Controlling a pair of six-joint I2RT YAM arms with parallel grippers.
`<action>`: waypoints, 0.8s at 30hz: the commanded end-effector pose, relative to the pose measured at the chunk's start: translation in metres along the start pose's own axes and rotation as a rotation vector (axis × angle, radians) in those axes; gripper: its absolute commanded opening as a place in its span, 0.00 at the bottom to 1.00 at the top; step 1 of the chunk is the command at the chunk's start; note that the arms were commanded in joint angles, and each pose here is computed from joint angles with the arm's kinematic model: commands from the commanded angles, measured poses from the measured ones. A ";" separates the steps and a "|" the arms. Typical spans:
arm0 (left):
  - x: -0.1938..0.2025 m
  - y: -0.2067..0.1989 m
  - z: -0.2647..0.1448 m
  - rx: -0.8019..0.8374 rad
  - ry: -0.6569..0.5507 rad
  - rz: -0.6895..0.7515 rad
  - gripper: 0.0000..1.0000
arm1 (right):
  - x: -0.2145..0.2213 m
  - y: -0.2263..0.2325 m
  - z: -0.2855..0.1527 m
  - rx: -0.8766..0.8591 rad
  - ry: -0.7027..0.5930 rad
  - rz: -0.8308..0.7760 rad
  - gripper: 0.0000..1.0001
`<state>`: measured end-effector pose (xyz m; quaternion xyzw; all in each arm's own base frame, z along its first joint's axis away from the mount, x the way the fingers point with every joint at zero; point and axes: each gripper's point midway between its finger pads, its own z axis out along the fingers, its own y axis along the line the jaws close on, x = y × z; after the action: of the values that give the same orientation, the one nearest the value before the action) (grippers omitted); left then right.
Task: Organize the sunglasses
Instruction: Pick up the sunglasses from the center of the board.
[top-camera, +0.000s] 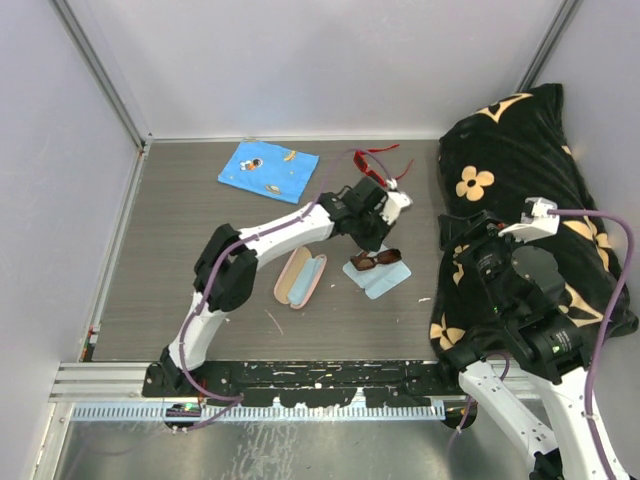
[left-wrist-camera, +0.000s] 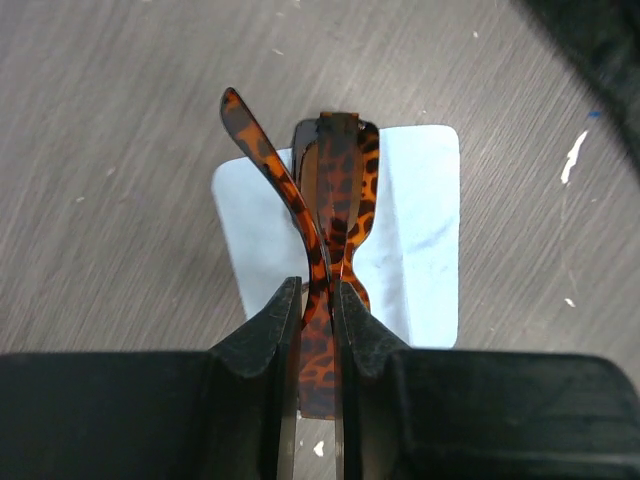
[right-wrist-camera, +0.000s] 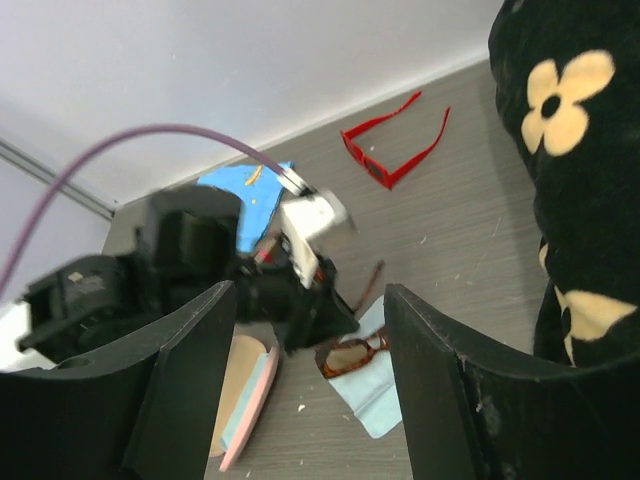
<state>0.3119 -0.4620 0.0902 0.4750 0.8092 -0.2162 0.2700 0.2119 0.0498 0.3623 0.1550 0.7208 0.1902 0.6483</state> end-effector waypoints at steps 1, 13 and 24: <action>-0.046 0.018 -0.051 0.051 -0.187 -0.213 0.00 | 0.022 0.002 0.008 -0.002 0.063 0.082 0.66; -0.025 0.031 -0.046 0.050 -0.147 -0.486 0.00 | 0.127 -0.010 0.041 0.075 0.352 0.246 0.63; -0.008 0.032 -0.041 0.003 -0.100 -0.667 0.00 | 0.218 -0.023 0.074 0.136 0.530 0.385 0.48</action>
<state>0.3325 -0.4267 0.1031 0.2076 0.9061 -0.3034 0.2092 0.2425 0.1171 0.1470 0.2620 0.8580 0.2354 0.3739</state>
